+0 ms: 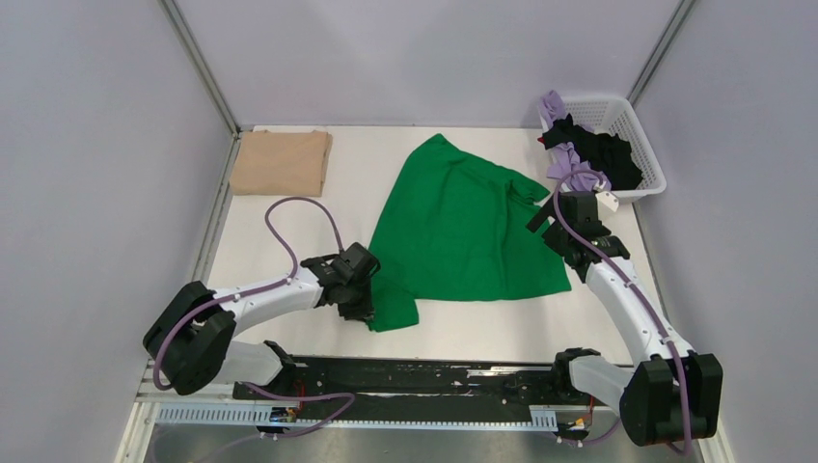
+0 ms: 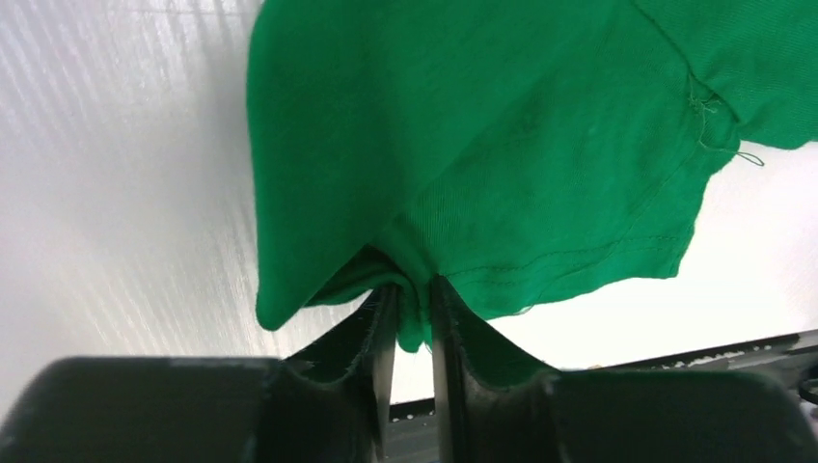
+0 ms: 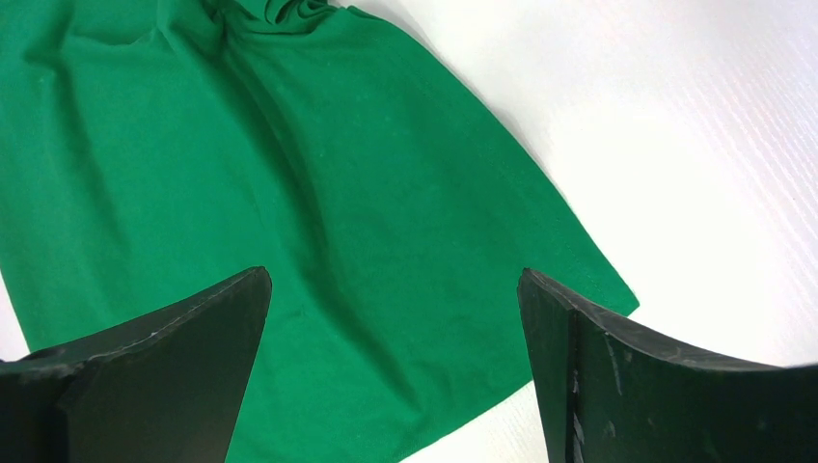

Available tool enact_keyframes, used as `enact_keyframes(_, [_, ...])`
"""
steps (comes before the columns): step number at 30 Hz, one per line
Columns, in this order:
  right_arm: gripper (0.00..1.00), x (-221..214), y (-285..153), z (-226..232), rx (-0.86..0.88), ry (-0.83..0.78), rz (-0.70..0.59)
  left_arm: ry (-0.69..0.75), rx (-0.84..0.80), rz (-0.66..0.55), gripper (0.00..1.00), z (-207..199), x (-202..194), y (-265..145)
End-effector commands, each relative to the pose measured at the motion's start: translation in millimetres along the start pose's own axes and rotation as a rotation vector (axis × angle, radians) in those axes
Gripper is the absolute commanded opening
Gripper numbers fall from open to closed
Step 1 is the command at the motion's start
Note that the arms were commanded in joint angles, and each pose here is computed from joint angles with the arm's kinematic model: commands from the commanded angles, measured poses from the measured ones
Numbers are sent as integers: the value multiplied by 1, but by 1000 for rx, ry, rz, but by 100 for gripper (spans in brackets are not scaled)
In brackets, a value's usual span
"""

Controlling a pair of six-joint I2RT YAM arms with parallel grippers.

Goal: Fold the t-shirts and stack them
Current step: Flatten out the tshirt

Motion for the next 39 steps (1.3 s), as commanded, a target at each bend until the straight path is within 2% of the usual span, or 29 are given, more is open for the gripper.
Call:
enact_keyframes(1, [100,1,5,-1,-16,15,-23,15,158,-17,24,17,-6,18])
enact_keyframes(3, [100,1,4,-1,-13,15,-22,19,170,-19,11,16,-5,17])
enact_keyframes(4, [100,0,4,-1,-12,17,-19,20,171,-20,2,15,-5,16])
enact_keyframes(5, [100,-1,4,-2,-11,20,-17,27,163,-22,0,14,-5,14])
enact_keyframes(14, [100,-32,-5,-32,-73,119,72,76,16,-57,0,5,-3,-20])
enact_keyframes(20, [93,-55,2,-61,-116,174,204,120,-157,-131,0,-5,0,-43])
enact_keyframes(24, [83,-60,11,-71,-153,216,248,126,-231,-180,0,-11,4,-50])
enact_keyframes(28, [69,-56,25,-68,-146,214,270,120,-234,-208,0,-11,7,-52])
enact_keyframes(34, [59,-65,48,-63,-122,196,394,100,-211,-239,0,-8,9,-50])
enact_keyframes(39, [48,-68,62,-57,-120,172,437,86,-196,-258,0,-5,10,-49])
Point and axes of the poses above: each gripper's point midway between its finger pads, its own y axis out along the fingers, its own z axis along the line the jaws close on, x = y × z, the point moved 8 cm from there along -y, back along the fingers, and after that the axes turned 11 degrees about -y, right-handed, at the moved point
